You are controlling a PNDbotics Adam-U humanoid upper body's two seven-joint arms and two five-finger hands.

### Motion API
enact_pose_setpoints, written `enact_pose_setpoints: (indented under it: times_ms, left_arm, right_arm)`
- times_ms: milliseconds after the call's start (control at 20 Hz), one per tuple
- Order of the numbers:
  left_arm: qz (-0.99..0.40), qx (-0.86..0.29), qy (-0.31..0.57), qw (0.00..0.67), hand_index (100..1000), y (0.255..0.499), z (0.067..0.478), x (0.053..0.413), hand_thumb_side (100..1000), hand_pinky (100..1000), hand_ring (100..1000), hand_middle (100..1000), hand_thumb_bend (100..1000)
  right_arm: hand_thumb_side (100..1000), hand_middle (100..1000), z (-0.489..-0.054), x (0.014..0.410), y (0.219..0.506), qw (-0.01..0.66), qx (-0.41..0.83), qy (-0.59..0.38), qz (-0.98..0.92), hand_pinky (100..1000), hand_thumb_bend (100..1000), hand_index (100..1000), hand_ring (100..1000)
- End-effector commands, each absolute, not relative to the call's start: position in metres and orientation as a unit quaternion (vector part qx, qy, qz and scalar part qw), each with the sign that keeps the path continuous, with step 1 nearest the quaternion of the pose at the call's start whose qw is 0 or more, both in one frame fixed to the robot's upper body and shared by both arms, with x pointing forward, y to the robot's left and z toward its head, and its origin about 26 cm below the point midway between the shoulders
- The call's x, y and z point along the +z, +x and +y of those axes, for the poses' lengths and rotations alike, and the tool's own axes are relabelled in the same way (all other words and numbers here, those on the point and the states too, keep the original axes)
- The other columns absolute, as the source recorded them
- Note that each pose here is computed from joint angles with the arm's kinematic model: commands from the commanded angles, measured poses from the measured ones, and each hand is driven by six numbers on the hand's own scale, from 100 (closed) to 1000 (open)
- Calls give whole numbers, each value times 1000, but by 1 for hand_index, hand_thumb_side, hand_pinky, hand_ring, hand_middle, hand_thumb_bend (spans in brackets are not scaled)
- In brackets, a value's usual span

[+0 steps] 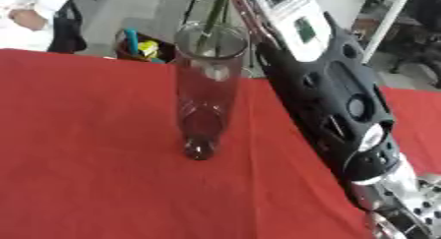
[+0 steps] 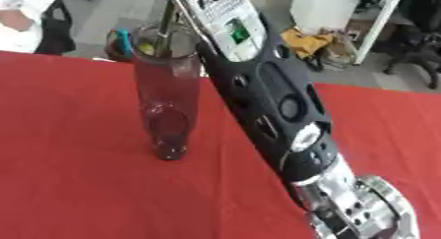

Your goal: Arrange flowers into the vase.

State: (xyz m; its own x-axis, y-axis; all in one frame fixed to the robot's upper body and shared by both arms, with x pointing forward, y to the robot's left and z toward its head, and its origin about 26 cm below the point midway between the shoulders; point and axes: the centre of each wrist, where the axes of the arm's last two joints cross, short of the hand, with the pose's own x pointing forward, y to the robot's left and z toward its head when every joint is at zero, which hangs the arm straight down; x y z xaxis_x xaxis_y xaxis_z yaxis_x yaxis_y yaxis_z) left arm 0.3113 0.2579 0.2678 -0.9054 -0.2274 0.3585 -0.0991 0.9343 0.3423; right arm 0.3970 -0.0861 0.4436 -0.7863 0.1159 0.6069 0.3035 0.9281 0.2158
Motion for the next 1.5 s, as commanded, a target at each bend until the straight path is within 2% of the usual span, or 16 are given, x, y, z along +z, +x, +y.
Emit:
enact_pose_setpoints:
  times_ms: [50,1050,1500]
  left_arm:
    - [-964,-166,89,186,894,307,258,275,1000,741,875,830,100]
    - [-963,-166,90,191,893,307,260,272,1000,742,877,830,100]
    - [-964,-165,89,190,892,307,259,273,1000,743,878,830,100]
  right_arm:
    - [969,100,-95,456,395,300,-154,-138,-931,100,100,100,100]
    - [1000,100,-104,461,394,381,-90,-193,-900,100,100,100,100]
    - [1000,100,-107,459,395,379,-50,-210,-900,168,100,169,234]
